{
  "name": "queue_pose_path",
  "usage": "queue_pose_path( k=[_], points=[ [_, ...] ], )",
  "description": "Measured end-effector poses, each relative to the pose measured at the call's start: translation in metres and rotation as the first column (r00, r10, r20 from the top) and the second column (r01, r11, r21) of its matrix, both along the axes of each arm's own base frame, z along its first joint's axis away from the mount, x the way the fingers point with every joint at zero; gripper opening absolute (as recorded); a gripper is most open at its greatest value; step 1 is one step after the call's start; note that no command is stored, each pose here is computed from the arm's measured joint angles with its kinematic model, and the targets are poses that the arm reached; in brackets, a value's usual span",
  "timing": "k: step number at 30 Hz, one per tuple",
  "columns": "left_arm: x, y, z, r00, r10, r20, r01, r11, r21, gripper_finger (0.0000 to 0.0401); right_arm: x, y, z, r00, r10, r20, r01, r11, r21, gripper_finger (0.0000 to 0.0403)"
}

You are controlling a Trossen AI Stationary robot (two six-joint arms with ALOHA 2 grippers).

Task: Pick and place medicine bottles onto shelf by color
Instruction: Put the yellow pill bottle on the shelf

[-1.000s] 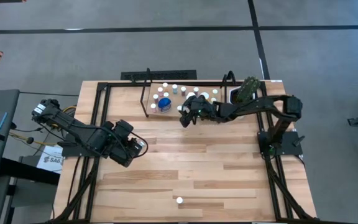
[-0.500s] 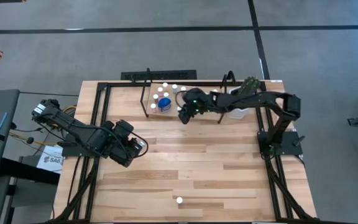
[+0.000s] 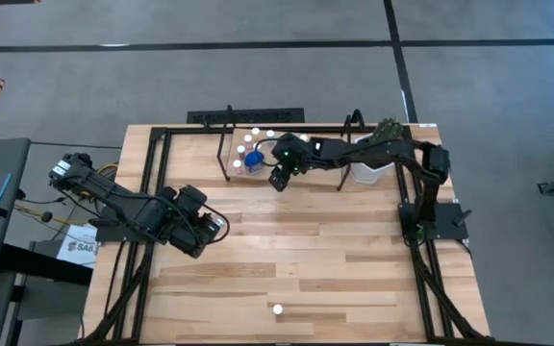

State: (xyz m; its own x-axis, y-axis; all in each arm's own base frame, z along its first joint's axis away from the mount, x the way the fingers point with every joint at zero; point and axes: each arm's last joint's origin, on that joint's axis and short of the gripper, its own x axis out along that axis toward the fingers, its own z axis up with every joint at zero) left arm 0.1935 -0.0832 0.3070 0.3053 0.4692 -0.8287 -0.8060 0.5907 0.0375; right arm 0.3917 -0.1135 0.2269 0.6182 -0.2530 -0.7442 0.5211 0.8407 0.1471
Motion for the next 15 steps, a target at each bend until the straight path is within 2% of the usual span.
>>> queue_pose_path(
  k=[11, 15],
  points=[
    [0.0001, -0.0001, -0.0001, 1.000, -0.008, -0.004, 0.008, 1.000, 0.003, 0.0214, 0.0005, -0.0007, 0.0006, 1.000, -0.002, 0.007, 0.002, 1.000, -0.008, 0.0235],
    [0.0001, -0.0001, -0.0001, 1.000, -0.008, -0.004, 0.008, 1.000, 0.003, 0.0214, -0.0002, -0.0023, 0.0006, 0.999, -0.031, -0.010, 0.031, 0.998, -0.062, 0.0235]
  ],
)
